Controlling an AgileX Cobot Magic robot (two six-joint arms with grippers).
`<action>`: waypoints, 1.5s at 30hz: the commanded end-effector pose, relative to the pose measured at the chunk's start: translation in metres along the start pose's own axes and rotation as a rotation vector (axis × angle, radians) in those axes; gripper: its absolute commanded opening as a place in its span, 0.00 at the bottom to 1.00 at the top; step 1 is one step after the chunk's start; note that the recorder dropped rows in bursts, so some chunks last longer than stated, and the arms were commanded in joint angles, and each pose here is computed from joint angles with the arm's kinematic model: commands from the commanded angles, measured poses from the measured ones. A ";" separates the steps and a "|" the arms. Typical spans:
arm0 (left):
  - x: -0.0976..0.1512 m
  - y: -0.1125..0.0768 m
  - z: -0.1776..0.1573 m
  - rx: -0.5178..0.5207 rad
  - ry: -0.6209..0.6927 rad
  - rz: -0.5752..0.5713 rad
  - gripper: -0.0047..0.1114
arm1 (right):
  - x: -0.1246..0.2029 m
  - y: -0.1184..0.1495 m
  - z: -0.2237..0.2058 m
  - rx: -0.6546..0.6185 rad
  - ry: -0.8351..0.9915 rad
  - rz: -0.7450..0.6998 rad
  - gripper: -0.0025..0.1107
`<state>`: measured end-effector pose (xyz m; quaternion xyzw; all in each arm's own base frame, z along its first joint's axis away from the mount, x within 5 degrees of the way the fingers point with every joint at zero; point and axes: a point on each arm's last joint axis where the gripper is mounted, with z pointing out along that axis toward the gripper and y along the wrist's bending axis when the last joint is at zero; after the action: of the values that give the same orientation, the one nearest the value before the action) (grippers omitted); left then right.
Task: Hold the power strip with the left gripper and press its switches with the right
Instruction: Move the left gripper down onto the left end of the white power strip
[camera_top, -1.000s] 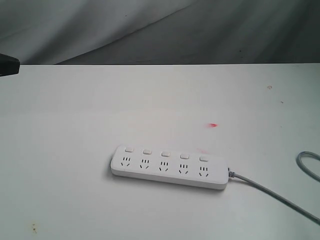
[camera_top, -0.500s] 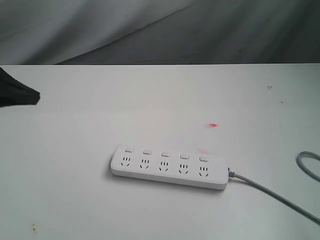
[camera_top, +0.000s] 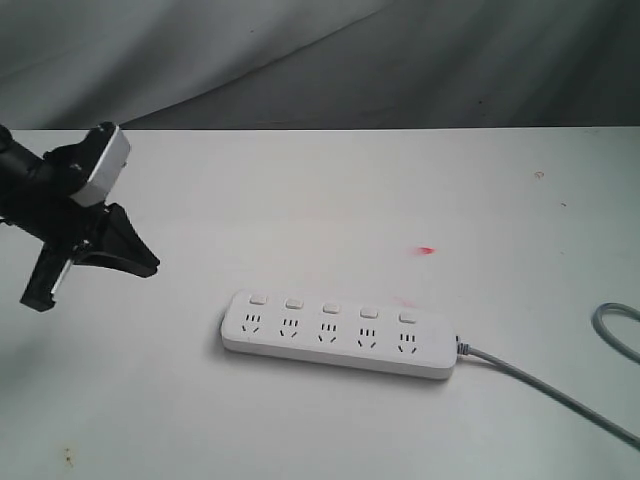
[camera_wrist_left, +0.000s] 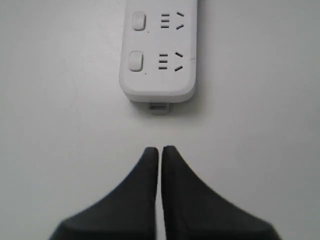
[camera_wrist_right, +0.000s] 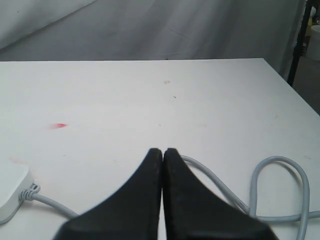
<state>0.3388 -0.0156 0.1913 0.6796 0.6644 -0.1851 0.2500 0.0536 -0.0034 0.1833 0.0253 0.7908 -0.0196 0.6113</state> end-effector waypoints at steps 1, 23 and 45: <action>-0.009 0.006 0.019 0.011 0.024 0.049 0.24 | 0.001 -0.001 0.000 0.009 -0.005 -0.005 0.02; -0.026 0.017 0.077 0.176 0.026 0.145 0.86 | 0.001 -0.001 0.000 0.009 -0.005 -0.005 0.02; -0.019 0.029 0.112 0.192 -0.033 0.076 0.86 | 0.001 -0.001 0.000 0.009 -0.005 -0.005 0.02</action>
<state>0.3722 -0.0942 0.1158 0.7228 0.6108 -0.2588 0.1934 0.0536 -0.0034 0.1833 0.0253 0.7908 -0.0196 0.6113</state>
